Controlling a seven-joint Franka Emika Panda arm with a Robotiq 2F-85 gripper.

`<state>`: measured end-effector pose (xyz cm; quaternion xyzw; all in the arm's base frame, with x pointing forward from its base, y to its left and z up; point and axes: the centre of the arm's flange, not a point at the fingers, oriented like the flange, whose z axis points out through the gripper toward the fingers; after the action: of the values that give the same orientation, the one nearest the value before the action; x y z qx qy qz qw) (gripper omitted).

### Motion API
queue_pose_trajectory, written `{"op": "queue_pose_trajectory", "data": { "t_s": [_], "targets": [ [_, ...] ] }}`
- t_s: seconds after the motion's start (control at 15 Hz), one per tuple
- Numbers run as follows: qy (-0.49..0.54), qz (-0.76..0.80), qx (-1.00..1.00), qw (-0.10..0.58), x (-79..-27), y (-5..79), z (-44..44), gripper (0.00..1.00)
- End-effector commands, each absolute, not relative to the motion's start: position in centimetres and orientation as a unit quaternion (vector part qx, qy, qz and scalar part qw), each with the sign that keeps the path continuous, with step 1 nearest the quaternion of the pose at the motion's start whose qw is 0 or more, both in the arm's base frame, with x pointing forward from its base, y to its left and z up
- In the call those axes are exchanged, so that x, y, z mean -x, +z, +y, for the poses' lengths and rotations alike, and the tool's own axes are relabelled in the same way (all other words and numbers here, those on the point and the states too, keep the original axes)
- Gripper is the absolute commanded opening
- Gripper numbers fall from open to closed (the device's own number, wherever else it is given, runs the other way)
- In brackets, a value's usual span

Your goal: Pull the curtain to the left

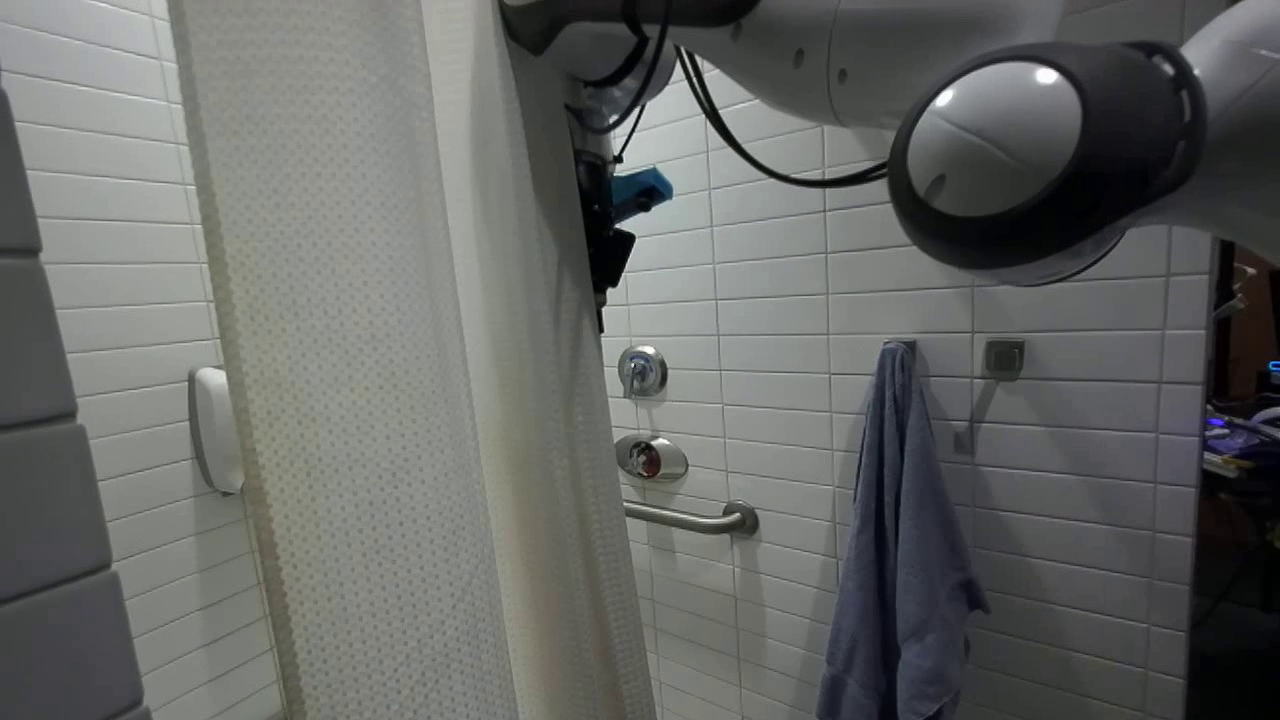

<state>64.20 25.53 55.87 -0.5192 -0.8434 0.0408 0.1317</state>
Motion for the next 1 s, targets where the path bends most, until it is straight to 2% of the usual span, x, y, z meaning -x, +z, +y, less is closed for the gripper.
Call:
{"op": "queue_pose_trajectory", "data": {
  "t_s": [0.0, 0.73, 0.8, 0.93],
  "targets": [
    [0.056, -0.860, 0.491, 0.125, -64.8, 55.6, 25.5, 0.01],
    [0.058, -0.889, 0.438, 0.118, -65.1, 55.6, 25.1, 0.01],
    [0.054, -0.883, 0.454, 0.109, -69.2, 54.8, 30.4, 0.01],
    [0.031, -0.872, 0.479, 0.092, -69.5, 54.3, 32.0, 0.01]
  ]
}}
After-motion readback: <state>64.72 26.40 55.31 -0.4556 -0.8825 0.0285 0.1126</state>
